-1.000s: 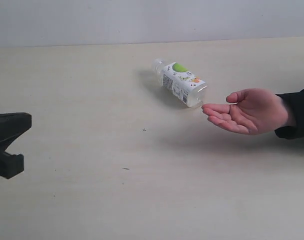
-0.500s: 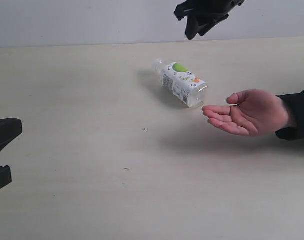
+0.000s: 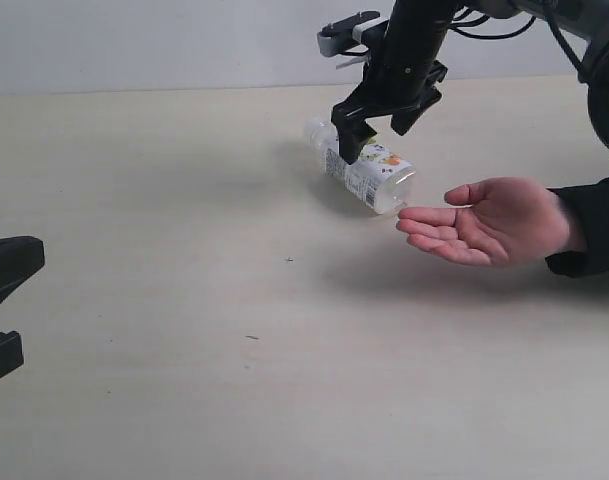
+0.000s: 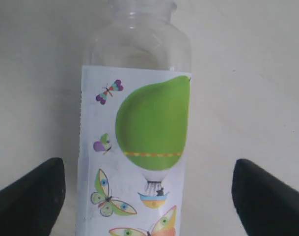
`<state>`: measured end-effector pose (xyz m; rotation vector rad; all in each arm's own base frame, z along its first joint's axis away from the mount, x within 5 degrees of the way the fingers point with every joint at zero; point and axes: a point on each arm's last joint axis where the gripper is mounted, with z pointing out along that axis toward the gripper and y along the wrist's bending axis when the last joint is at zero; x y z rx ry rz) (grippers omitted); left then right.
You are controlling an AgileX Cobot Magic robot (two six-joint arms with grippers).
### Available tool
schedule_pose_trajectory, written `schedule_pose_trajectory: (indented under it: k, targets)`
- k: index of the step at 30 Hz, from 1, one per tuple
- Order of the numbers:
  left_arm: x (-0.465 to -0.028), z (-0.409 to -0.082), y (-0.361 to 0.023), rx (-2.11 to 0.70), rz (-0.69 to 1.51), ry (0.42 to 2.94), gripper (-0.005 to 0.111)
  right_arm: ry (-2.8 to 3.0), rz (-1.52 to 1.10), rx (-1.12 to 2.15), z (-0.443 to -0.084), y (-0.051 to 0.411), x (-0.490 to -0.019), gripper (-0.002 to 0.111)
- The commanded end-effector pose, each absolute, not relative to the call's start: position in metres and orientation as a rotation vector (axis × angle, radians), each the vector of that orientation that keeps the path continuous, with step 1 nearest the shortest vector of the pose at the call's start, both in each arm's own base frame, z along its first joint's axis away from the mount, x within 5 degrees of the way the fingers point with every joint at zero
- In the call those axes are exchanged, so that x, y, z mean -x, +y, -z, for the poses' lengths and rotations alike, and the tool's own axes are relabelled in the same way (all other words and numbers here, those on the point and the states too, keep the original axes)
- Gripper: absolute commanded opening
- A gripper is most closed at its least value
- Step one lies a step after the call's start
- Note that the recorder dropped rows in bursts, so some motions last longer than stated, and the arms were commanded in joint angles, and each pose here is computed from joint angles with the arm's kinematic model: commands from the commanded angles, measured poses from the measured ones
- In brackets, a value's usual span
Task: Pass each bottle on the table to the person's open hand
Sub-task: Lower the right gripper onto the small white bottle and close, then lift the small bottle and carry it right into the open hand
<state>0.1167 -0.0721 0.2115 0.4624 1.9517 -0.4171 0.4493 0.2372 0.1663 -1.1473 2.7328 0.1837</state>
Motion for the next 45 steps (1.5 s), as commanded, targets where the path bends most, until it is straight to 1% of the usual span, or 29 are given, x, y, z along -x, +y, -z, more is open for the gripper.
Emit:
schedule_pose_trajectory:
  k: [1, 5, 7, 9, 11, 12, 13, 16, 17, 21, 26, 30, 33, 36, 38, 45]
  targets:
    - [-0.117, -0.212, -0.071, -0.445, 0.425, 1.942, 0.0, 2.722, -0.201, 1.185, -0.159, 0.239, -0.45, 0.086]
    - [-0.117, -0.212, -0.071, -0.445, 0.425, 1.942, 0.0, 2.733, -0.2, 1.197, -0.151, 0.239, -0.451, 0.086]
    - [-0.117, -0.212, -0.071, -0.445, 0.425, 1.942, 0.0, 2.737, -0.199, 1.199, -0.149, 0.239, -0.451, 0.083]
    - [-0.117, -0.212, -0.071, -0.445, 0.425, 1.942, 0.0, 2.738, -0.206, 1.197, -0.149, 0.24, -0.451, 0.076]
    - [-0.117, -0.212, -0.071, -0.445, 0.425, 1.942, 0.0, 2.738, -0.209, 1.196, -0.149, 0.24, -0.451, 0.065]
    - [-0.117, -0.212, -0.071, -0.445, 0.425, 1.942, 0.0, 2.742, -0.218, 1.186, -0.149, 0.24, -0.45, 0.057]
    - [-0.117, -0.212, -0.071, -0.445, 0.425, 1.942, 0.0, 2.752, -0.242, 1.162, -0.15, 0.242, -0.45, 0.047]
    - [-0.117, -0.212, -0.071, -0.445, 0.425, 1.942, 0.0, 2.766, -0.267, 1.115, -0.153, 0.243, -0.449, 0.011]
    - [-0.117, -0.212, -0.071, -0.445, 0.425, 1.942, 0.0, 2.761, -0.267, 1.113, -0.156, 0.243, -0.449, 0.002]
    - [-0.117, -0.212, -0.071, -0.445, 0.425, 1.942, 0.0, 2.711, -0.27, 1.079, -0.187, 0.241, -0.447, 0.0]
    - [-0.117, -0.212, -0.071, -0.445, 0.425, 1.942, 0.0, 2.626, -0.252, 0.976, -0.247, 0.234, -0.437, 0.0]
    - [-0.117, -0.212, -0.071, -0.445, 0.425, 1.942, 0.0, 2.577, -0.204, 0.815, -0.297, 0.222, -0.426, 0.0]
    - [-0.117, -0.212, -0.071, -0.445, 0.425, 1.942, 0.0, 2.535, -0.206, 0.749, -0.327, 0.215, -0.415, 0.0]
    - [-0.117, -0.212, -0.071, -0.445, 0.425, 1.942, 0.0, 2.523, -0.229, 0.717, -0.344, 0.21, -0.403, 0.0]
    - [-0.117, -0.212, -0.071, -0.445, 0.425, 1.942, 0.0, 2.53, -0.232, 0.716, -0.348, 0.206, -0.395, 0.0]
    - [-0.117, -0.212, -0.071, -0.445, 0.425, 1.942, 0.0, 2.642, -0.206, 0.641, -0.346, 0.183, -0.355, 0.0]
